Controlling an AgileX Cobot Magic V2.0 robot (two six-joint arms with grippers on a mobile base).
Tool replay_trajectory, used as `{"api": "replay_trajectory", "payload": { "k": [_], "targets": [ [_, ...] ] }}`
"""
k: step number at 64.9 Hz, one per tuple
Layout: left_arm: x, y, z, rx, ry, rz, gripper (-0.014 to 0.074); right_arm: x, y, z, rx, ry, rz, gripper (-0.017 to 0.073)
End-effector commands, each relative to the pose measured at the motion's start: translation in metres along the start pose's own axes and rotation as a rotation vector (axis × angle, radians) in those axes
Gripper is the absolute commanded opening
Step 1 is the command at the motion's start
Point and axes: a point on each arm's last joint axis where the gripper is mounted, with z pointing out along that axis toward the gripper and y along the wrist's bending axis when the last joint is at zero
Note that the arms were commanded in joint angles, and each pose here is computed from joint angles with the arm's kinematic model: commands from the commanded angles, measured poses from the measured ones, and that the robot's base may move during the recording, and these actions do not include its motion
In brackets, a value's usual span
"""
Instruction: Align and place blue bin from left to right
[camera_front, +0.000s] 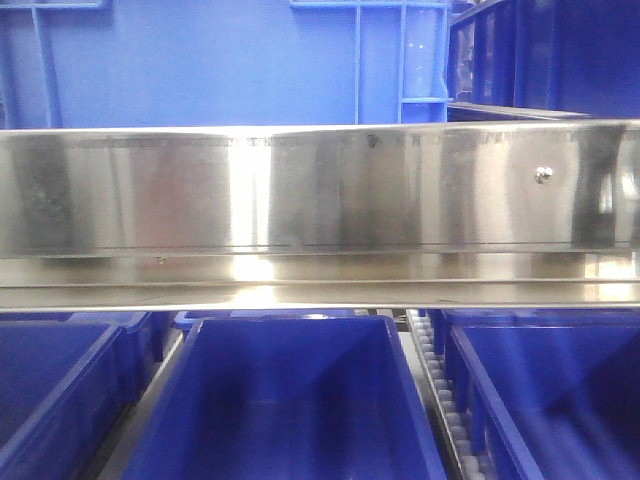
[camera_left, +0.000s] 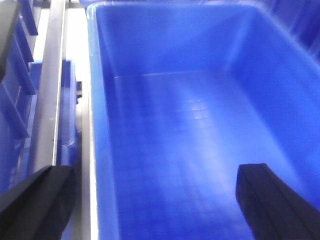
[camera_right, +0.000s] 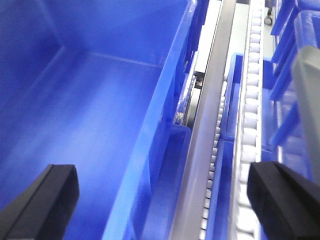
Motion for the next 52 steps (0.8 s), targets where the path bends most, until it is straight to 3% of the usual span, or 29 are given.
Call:
{"api": "replay_trajectory", "payload": {
  "k": [1, 18, 41, 52],
  "targets": [
    [0.000, 0.003, 0.011, -0.029, 0.033, 0.000, 0.0537, -0.005, 0.000, 0.011, 0.016, -0.003, -0.002, 0.0568],
    [0.005, 0.005, 0.039, -0.056, 0.113, 0.012, 0.0537, -0.007, 0.006, 0.046, 0.013, 0.035, 0.029, 0.0568],
    [0.012, 0.009, 0.078, -0.119, 0.192, 0.045, 0.0537, 0.002, 0.018, 0.088, 0.005, 0.114, 0.012, 0.0568],
    [0.015, 0.012, 0.093, -0.130, 0.212, 0.048, 0.0537, 0.006, 0.019, 0.105, 0.010, 0.149, 0.041, 0.0568]
  ]
}}
